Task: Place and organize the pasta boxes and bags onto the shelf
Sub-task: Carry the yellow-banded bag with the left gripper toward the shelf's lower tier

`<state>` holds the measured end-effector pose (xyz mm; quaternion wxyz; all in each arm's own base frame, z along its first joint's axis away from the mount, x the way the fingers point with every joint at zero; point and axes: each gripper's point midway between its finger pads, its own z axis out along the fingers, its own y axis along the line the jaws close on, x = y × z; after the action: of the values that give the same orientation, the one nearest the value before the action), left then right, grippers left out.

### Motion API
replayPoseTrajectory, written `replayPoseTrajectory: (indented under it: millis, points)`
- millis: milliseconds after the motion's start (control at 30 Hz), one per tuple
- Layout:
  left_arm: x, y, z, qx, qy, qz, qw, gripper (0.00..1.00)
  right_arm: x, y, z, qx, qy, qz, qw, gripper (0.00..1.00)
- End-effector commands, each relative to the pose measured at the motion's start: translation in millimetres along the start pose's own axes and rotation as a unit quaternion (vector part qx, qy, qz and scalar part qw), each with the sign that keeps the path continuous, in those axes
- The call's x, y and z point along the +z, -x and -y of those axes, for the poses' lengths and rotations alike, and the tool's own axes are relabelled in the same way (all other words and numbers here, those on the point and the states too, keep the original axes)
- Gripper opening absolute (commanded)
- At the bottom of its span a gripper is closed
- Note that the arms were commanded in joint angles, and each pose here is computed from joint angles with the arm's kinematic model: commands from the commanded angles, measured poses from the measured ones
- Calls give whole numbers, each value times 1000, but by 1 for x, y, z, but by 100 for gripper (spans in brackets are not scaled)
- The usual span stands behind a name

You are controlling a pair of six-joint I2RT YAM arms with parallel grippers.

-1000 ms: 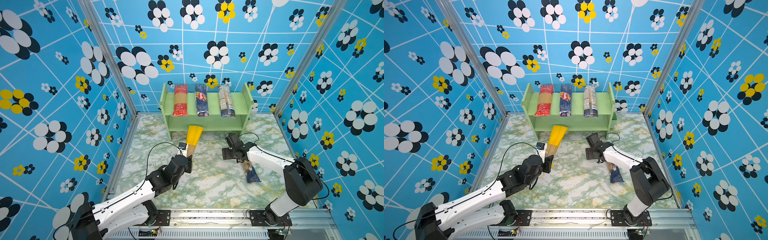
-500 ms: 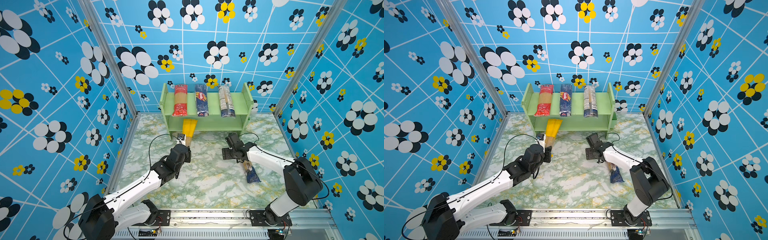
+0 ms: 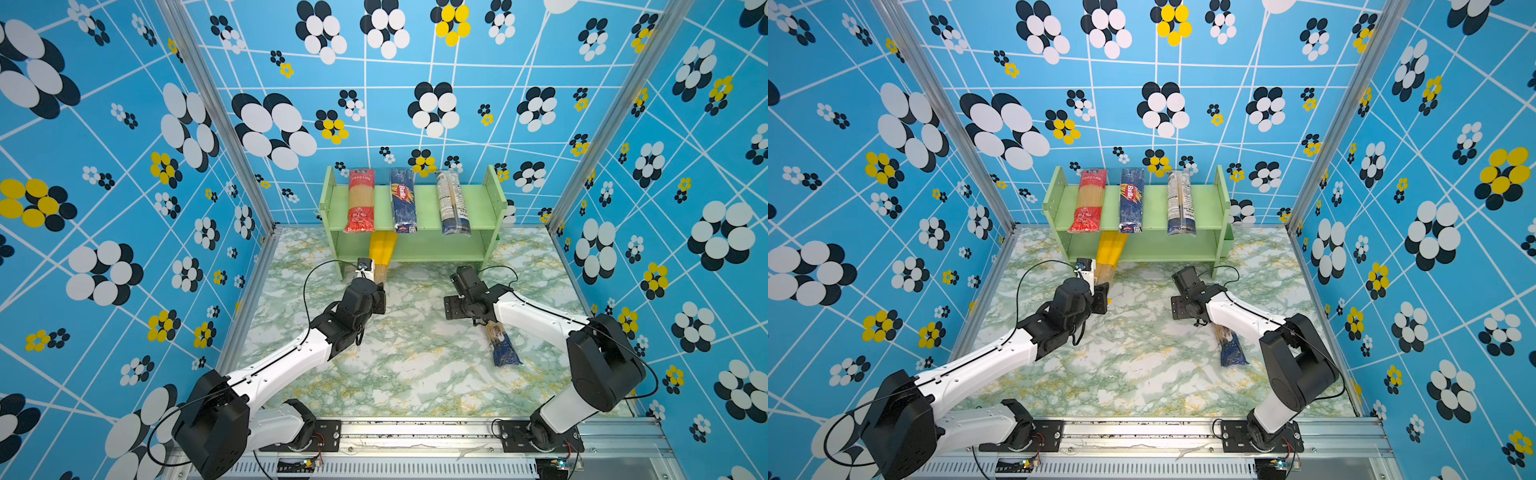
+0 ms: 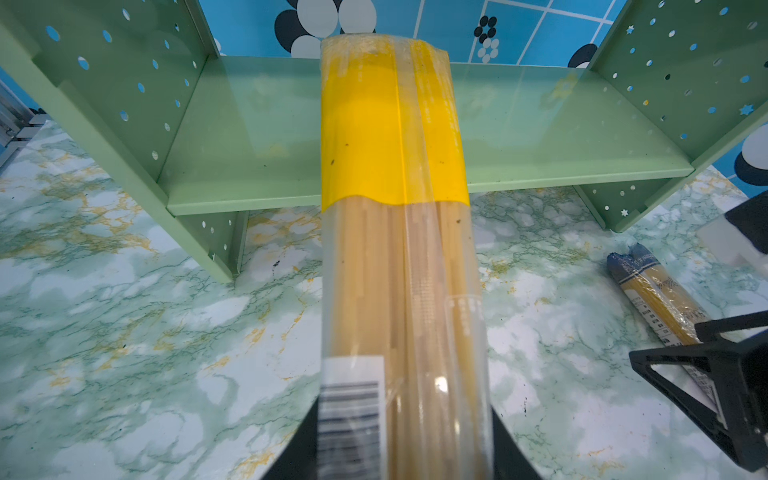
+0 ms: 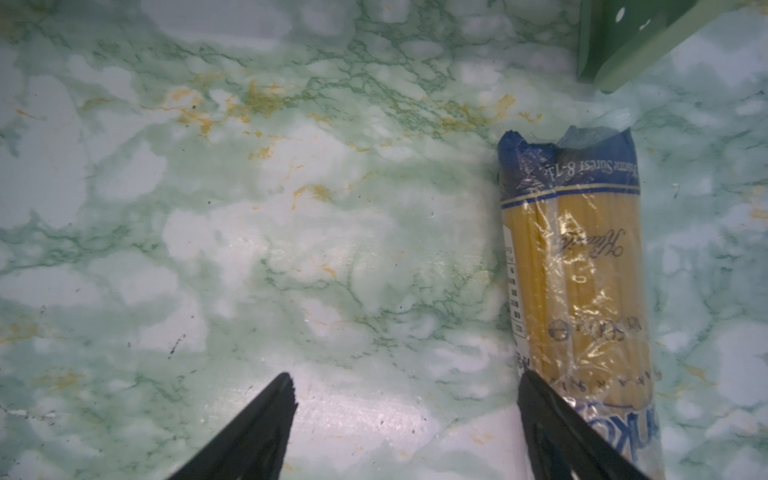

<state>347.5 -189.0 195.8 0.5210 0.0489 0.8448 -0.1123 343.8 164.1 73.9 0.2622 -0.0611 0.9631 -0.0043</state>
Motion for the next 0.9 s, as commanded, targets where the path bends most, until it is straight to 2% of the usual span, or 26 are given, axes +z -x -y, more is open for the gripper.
replayPoseTrajectory:
  millis: [0, 600, 867]
  points:
    - [-12, 87, 16, -44, -30, 131, 990, 0, -4, 12, 0, 5, 3, 15, 1000, 86]
    - [20, 107, 22, -35, -9, 146, 989, 0, -1, 12, 1, 2, 0, 15, 1000, 86]
    - [37, 106, 21, -50, 8, 140, 989, 0, -2, 13, 2, -3, -2, 17, 1000, 87]
